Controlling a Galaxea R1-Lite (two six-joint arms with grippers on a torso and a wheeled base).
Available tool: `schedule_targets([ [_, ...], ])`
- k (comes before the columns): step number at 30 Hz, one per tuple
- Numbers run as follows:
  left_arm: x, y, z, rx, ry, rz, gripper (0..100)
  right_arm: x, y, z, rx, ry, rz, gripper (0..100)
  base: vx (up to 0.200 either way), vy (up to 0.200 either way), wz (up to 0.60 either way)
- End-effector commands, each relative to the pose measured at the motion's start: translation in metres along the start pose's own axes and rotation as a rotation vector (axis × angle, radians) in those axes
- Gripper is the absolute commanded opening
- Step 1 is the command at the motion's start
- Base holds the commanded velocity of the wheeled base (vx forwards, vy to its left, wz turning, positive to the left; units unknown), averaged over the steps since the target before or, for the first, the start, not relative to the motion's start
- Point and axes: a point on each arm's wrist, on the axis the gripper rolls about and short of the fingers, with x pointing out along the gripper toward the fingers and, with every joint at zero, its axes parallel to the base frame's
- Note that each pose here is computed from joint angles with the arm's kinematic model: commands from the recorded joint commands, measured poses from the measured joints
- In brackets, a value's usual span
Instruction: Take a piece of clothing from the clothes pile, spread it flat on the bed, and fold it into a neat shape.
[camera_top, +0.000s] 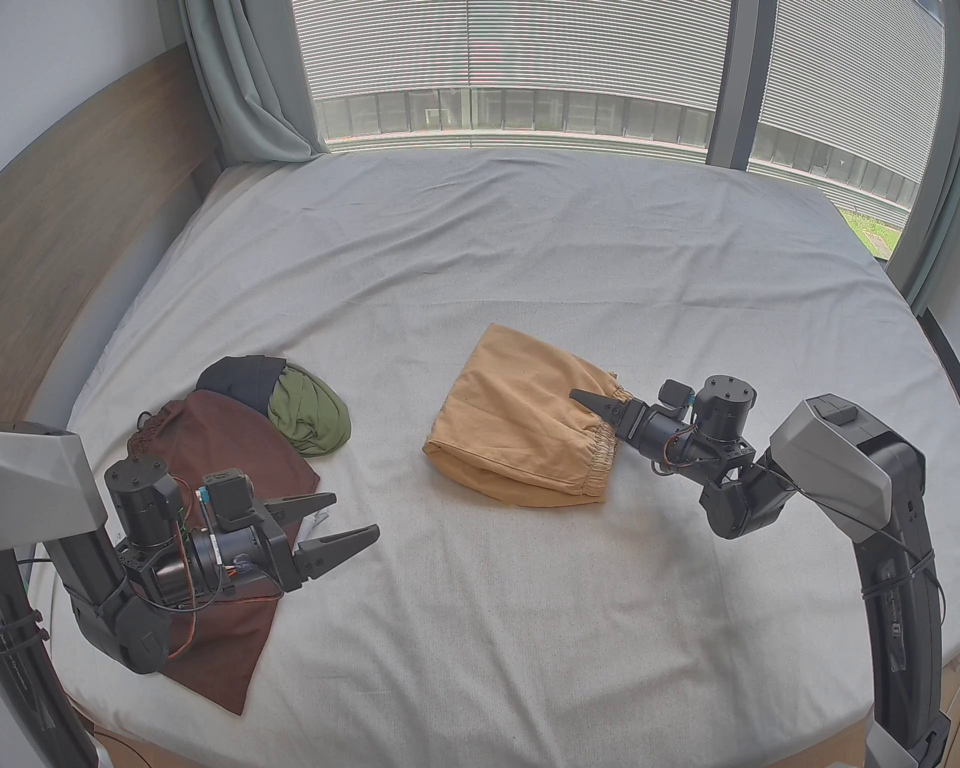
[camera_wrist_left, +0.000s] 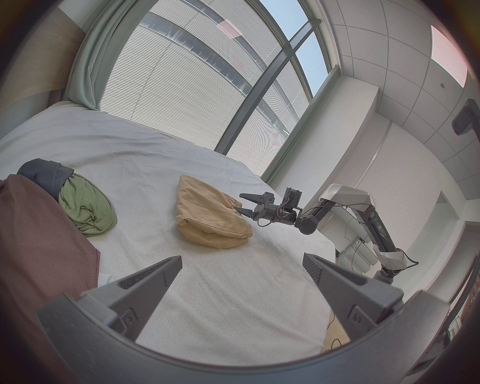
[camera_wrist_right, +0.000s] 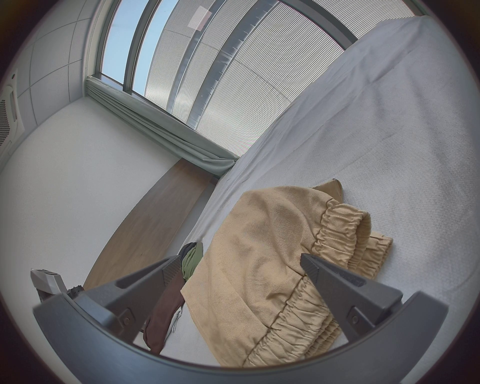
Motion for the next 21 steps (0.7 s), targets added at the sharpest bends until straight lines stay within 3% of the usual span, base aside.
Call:
schedule_targets([
  [1, 0.000, -0.001, 0.000, -0.001, 0.001, -0.003, 100, -0.004, 0.006, 0.000, -0.005, -0.007, 0.000, 100, 0.000, 0.000, 0.00],
  [6, -0.001, -0.005, 0.005, 0.021, -0.015, -0.012, 100, -0.028, 0.047, 0.017, -0.038, -0.031, 0.032, 100, 0.000, 0.000, 0.00],
  [7, -0.004, -0.011, 0.013, 0.037, -0.035, -0.020, 100, -0.037, 0.064, 0.022, -0.077, -0.043, 0.053, 100, 0.000, 0.000, 0.00],
  [10, -0.009, -0.021, 0.021, 0.063, -0.060, -0.033, 100, -0.052, 0.085, 0.025, -0.137, -0.054, 0.075, 100, 0.000, 0.000, 0.00],
  [21, -0.042, -0.079, 0.025, 0.120, -0.071, -0.138, 100, -0.128, 0.142, -0.011, -0.362, 0.040, 0.087, 100, 0.000, 0.000, 0.00],
])
